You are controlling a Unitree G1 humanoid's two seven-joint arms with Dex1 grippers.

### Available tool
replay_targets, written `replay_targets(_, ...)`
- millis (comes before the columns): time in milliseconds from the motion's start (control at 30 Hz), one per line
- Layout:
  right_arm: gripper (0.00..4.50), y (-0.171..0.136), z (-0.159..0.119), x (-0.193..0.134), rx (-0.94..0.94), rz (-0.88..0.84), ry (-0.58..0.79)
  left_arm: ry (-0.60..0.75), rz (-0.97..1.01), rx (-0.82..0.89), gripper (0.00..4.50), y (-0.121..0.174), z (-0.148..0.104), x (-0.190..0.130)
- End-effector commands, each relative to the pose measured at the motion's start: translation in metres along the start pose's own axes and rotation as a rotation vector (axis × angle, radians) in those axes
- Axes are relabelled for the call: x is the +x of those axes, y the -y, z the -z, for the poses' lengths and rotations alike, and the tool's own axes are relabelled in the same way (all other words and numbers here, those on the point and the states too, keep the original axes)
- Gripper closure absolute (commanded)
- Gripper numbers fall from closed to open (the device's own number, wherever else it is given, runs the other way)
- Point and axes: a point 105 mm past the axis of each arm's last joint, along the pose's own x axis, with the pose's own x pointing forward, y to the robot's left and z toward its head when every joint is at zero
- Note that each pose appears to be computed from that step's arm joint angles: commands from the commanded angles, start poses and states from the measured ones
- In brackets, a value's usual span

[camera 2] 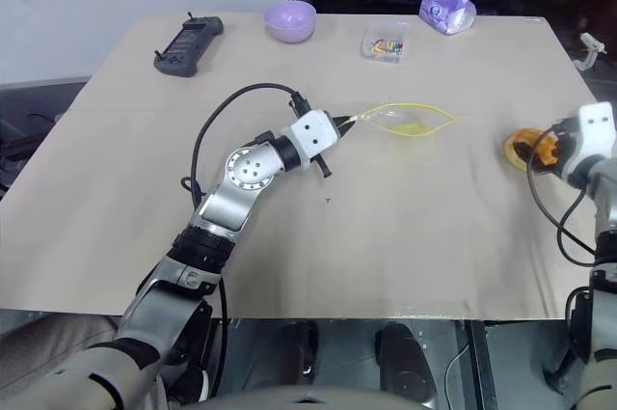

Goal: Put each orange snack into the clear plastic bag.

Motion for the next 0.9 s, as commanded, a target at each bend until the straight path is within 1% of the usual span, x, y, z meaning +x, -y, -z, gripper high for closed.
replay_targets(33,0.03,0.02,-0.004,-0.003,0.11,0.081,0.03,0.037,-0.018,0.046,4.5,-0.007,-0.01,-0.001)
replay_targets(133,0.03,0.022,0.01,-0.002,0.15,0.09,-0.026,0.028,-0.032,0.052,4.5,-0.013,-0.008,-0.002)
replay_targets(233,0.03,0.021,0.019,-0.001,0.117,0.101,-0.068,0.029,-0.031,0.055,4.5,-0.012,-0.007,-0.002)
replay_targets(267,0.44,0.022,0.02,0.0,0.111,0.115,-0.072,0.029,-0.029,0.055,4.5,-0.012,-0.007,-0.002)
replay_targets(300,0.7,0.022,0.021,0.0,0.096,0.116,-0.076,0.03,-0.028,0.055,4.5,-0.011,-0.007,-0.001)
replay_targets(400,1.93,0.016,0.023,0.003,0.062,0.093,-0.082,0.035,-0.025,0.053,4.5,-0.009,-0.008,0.0)
replay_targets(433,2.48,0.013,0.023,0.004,0.056,0.084,-0.081,0.037,-0.024,0.052,4.5,-0.009,-0.009,0.001)
replay_targets(500,3.22,0.012,0.023,0.005,0.041,0.074,-0.077,0.041,-0.019,0.052,4.5,-0.008,-0.01,0.002)
replay_targets(533,3.74,0.01,0.019,0.005,0.02,0.059,-0.064,0.043,-0.016,0.053,4.5,-0.007,-0.01,0.002)
replay_targets(600,4.39,0.004,0.005,0.006,-0.007,0.014,-0.014,0.045,-0.013,0.054,4.5,-0.007,-0.01,0.001)
replay_targets(633,4.39,0.0,-0.005,0.007,-0.01,-0.011,0.032,0.045,-0.014,0.055,4.5,-0.007,-0.01,0.001)
replay_targets(667,4.39,-0.009,-0.022,0.007,-0.015,-0.061,0.1,0.045,-0.014,0.056,4.5,-0.007,-0.01,0.001)
replay_targets(733,4.39,-0.031,-0.053,0.003,-0.009,-0.183,0.228,0.044,-0.015,0.055,4.5,-0.007,-0.01,0.001)
replay_targets(767,4.39,-0.052,-0.075,-0.006,0.009,-0.301,0.319,0.043,-0.015,0.053,4.5,-0.006,-0.01,0.001)
replay_targets(800,4.39,-0.071,-0.091,-0.016,0.019,-0.408,0.382,0.042,-0.014,0.052,4.5,-0.006,-0.009,0.002)
replay_targets(900,4.39,-0.111,-0.117,-0.044,0.009,-0.628,0.465,0.042,-0.011,0.05,4.5,-0.004,-0.009,0.003)
